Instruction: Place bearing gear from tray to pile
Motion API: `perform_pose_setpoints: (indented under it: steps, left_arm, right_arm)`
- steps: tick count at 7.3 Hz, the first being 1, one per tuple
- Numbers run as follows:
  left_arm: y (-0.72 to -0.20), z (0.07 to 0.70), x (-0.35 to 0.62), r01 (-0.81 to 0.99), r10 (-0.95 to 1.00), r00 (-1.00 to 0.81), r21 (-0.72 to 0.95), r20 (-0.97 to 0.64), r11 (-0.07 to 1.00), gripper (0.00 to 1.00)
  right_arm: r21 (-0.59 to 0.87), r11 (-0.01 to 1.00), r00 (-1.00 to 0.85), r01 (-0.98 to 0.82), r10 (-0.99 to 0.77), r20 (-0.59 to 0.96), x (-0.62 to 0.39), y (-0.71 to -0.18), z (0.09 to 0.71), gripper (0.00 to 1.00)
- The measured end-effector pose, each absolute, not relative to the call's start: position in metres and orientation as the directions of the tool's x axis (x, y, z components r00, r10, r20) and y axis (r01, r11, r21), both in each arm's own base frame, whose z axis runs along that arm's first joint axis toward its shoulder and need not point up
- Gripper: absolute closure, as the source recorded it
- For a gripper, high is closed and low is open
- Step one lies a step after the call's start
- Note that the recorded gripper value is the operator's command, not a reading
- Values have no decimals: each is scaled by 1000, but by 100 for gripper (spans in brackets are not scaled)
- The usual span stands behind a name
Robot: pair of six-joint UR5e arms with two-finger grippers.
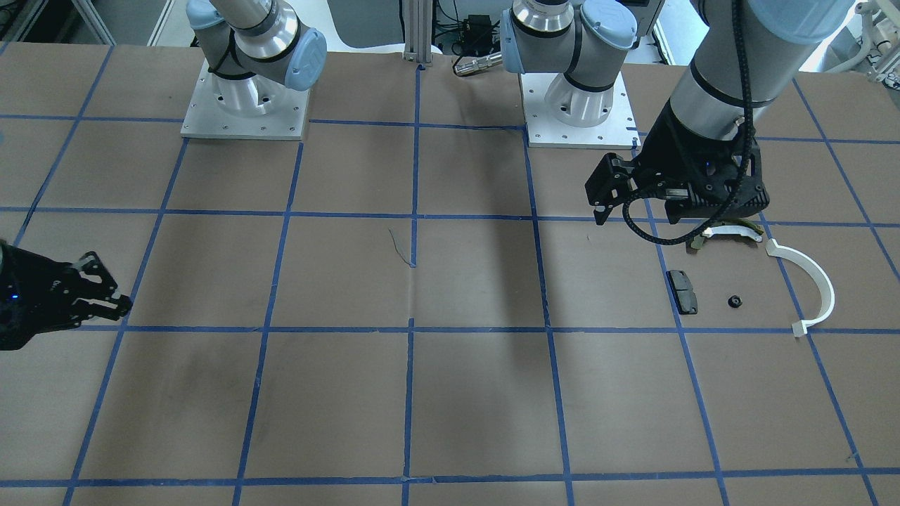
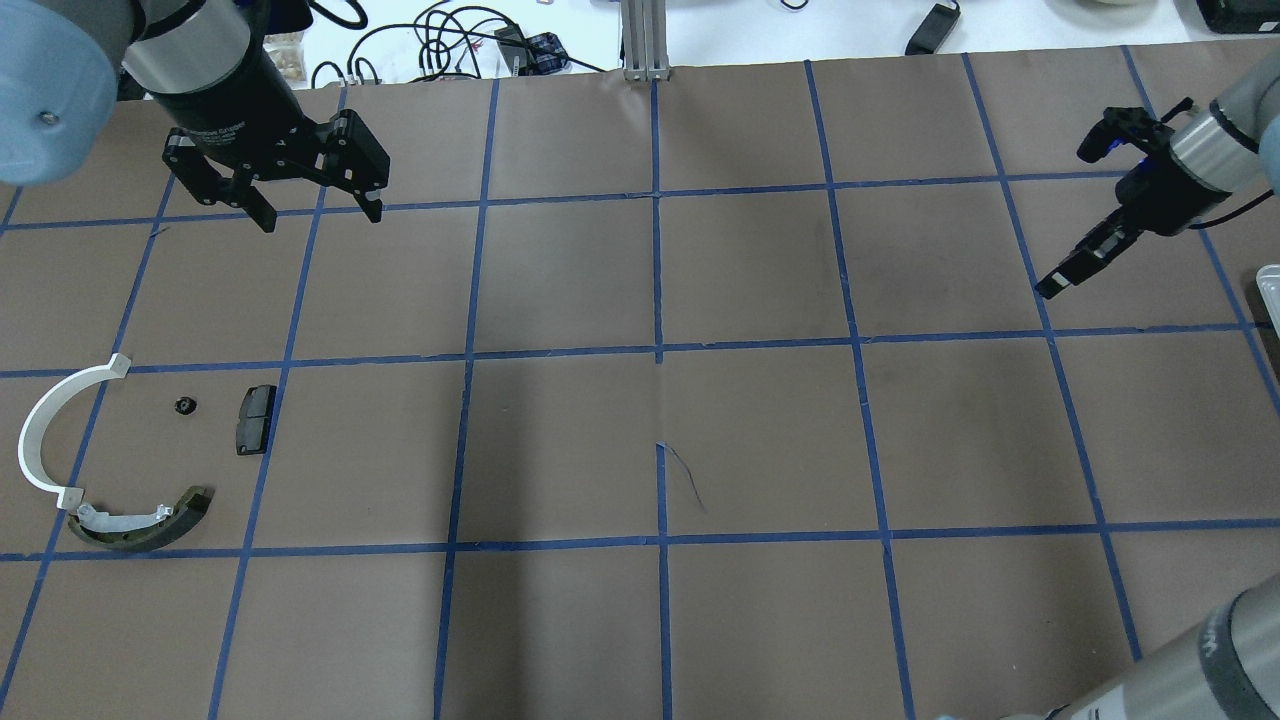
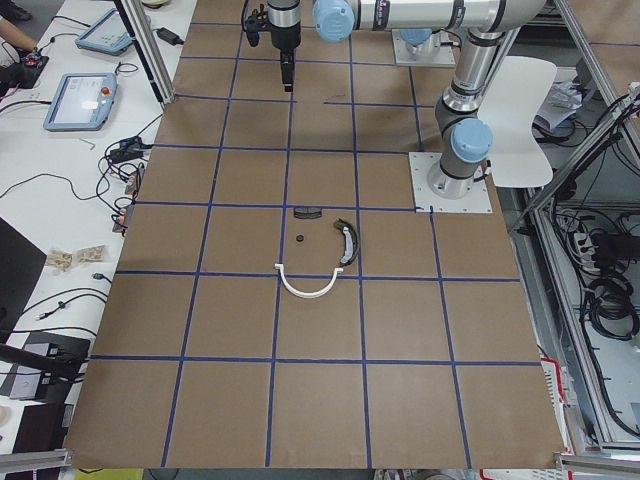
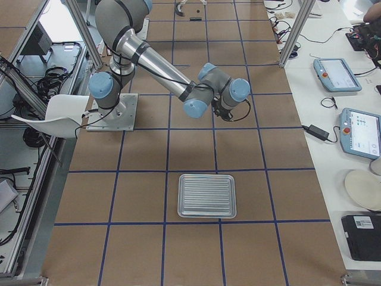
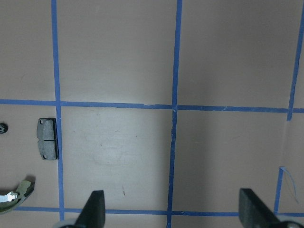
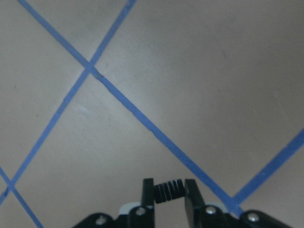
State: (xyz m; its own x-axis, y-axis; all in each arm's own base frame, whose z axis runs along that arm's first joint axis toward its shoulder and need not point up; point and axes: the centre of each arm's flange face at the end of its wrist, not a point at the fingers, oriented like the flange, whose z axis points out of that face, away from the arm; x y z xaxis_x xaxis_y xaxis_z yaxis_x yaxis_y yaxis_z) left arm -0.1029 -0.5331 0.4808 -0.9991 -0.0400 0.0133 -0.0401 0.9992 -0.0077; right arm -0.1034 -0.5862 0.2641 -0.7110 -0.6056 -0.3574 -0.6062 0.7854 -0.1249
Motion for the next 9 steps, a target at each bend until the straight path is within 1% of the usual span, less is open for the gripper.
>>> perform_pose_setpoints:
  steps: [3,5,9]
  left_arm:
    - [-533,482,-104,-40,-40,-999,-13,17,999,0]
    - [-532,482,-104,-40,-40,-999,-13,18,999,0]
    - [-531,483,-103,-38,-38,-999,-16,9,999,0]
  right_arm:
    - [-109,862,-805,-495,-502,-314,32,-571,245,100]
    - [-133,899,-855,-417,-438,-279,113,-547,222,100]
    - [-138,947,-902,-291,-320,-291,261,-494,218,100]
